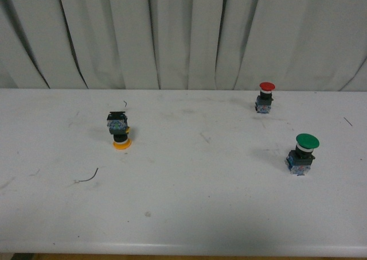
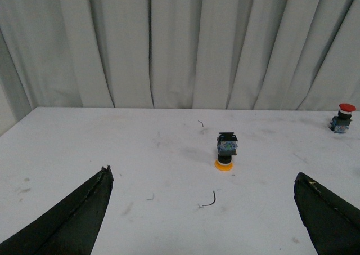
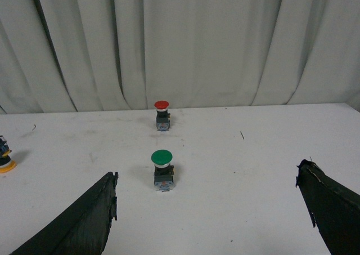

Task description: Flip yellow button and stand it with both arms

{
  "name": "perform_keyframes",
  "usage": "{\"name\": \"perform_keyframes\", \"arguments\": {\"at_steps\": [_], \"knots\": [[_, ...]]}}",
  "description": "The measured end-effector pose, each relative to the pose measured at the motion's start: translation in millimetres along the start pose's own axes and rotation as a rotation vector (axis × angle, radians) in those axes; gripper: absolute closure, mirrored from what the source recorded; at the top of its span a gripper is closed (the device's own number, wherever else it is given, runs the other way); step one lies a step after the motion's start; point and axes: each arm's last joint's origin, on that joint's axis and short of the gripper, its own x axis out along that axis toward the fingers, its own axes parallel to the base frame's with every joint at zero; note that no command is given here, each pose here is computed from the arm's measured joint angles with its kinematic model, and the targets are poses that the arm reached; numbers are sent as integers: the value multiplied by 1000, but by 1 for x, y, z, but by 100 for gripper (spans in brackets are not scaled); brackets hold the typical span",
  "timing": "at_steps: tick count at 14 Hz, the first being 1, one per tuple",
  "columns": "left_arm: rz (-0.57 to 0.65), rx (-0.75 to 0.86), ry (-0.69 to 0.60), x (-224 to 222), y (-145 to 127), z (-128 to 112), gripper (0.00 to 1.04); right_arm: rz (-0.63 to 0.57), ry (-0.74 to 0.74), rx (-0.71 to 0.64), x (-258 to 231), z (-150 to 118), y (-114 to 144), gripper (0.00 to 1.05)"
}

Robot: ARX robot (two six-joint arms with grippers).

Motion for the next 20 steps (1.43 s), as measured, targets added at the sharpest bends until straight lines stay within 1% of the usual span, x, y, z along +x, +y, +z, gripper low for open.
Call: {"name": "perform_keyframes", "arguments": {"at_steps": [19, 20], "knots": [[0, 0, 0, 0, 0, 0, 7, 0, 0, 0, 0, 0, 0, 7], [61, -57, 137, 0, -1, -2, 7, -2, 0, 0, 0, 0, 0, 7]]}}
